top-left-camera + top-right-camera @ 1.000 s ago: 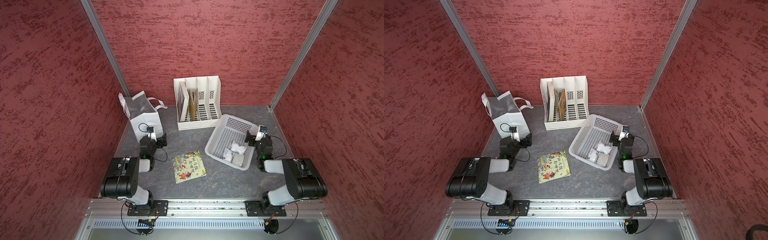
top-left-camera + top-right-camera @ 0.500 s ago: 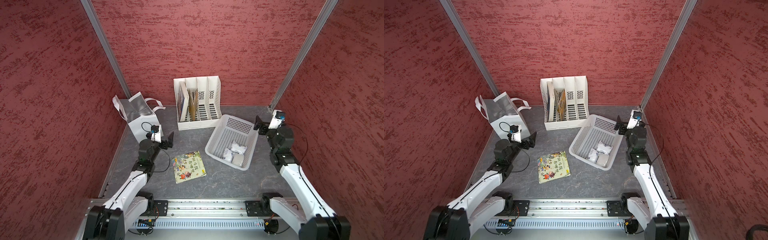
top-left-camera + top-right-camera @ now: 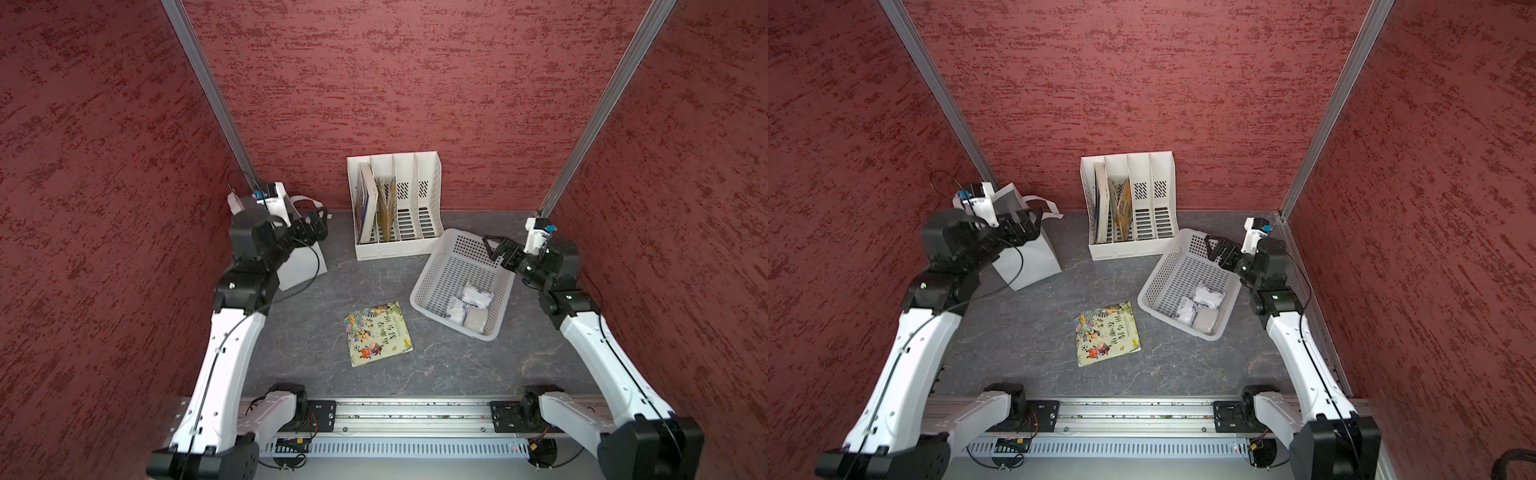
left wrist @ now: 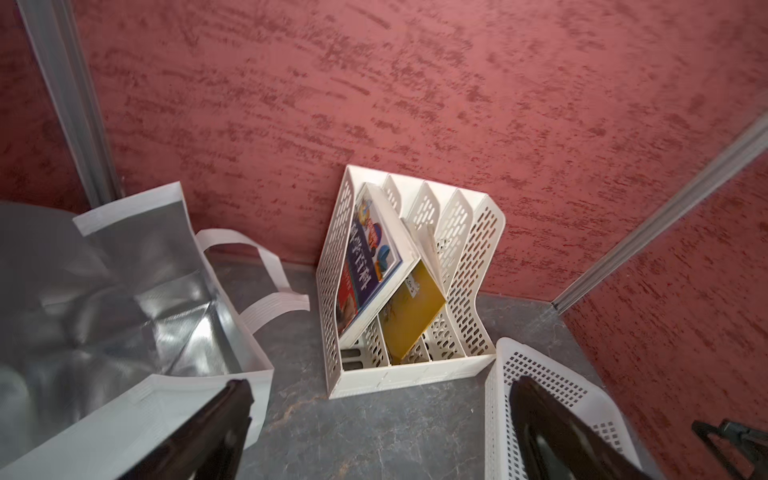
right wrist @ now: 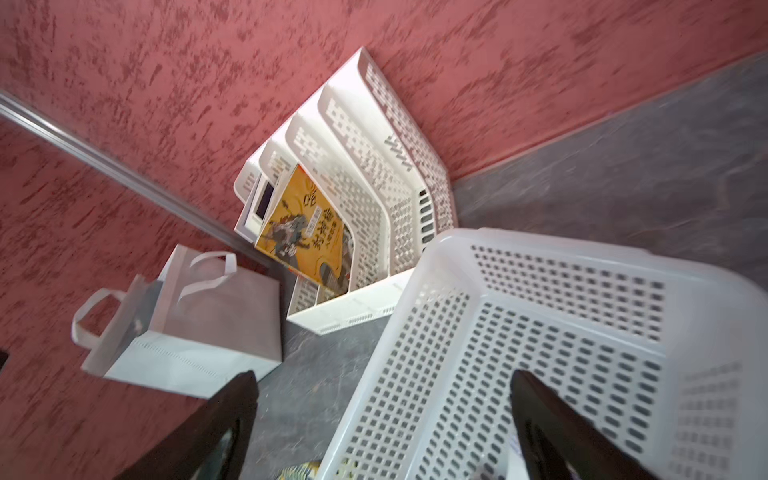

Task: Place the ice pack in the delivery bag
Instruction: Pick up the delivery bag at the corner of the board.

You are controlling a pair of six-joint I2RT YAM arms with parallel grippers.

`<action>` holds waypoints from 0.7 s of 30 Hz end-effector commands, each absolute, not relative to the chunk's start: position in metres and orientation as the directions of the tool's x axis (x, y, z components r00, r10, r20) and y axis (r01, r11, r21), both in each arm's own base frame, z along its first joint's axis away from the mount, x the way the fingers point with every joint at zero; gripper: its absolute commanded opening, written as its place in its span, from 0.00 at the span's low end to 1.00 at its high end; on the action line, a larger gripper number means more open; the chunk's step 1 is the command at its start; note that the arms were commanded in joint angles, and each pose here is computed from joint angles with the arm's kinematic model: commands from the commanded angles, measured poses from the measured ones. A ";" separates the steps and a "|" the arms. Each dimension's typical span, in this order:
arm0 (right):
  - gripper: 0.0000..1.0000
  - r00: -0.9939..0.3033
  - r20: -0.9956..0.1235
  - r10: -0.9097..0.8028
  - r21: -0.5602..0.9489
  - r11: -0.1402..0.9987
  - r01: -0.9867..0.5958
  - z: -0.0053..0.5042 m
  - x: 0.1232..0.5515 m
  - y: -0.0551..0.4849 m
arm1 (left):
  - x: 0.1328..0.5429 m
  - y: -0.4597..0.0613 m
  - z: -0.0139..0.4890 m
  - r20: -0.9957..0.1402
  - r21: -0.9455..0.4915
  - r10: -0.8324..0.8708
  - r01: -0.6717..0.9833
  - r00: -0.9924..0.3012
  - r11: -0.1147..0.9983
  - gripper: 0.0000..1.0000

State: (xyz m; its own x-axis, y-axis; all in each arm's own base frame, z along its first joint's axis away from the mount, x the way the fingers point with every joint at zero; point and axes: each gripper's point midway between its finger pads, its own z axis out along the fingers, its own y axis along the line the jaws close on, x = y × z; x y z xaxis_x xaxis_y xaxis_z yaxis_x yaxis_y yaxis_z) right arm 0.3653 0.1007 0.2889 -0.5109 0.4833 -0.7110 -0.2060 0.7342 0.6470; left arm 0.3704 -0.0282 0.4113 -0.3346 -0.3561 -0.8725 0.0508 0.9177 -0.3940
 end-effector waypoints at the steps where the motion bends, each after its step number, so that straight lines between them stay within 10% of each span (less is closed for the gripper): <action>1: 0.99 -0.541 -0.711 0.448 0.668 0.672 -0.321 0.317 0.362 0.128 | 0.373 -0.007 0.344 -0.598 -0.490 -0.509 -0.220 -0.619 0.843 1.00; 15: 0.99 -0.554 -0.732 0.397 0.631 0.702 -0.331 0.312 0.350 0.131 | 0.481 0.061 0.289 -0.552 -0.112 -0.464 -0.490 -0.693 0.865 0.99; 21: 0.99 -0.541 -0.744 0.392 0.617 0.715 -0.331 0.317 0.343 0.127 | 0.495 0.061 0.258 -0.515 -0.052 -0.426 -0.469 -0.744 0.882 0.70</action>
State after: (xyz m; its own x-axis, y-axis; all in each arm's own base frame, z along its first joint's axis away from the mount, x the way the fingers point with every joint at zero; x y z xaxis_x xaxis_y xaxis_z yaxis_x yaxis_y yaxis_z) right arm 0.3506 0.1256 0.3140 -0.5427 0.4133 -0.7312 -0.3148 0.7070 0.6333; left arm 0.5011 0.0568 0.2630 -0.7149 -0.4585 -0.5279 -0.4768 0.8719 -0.1117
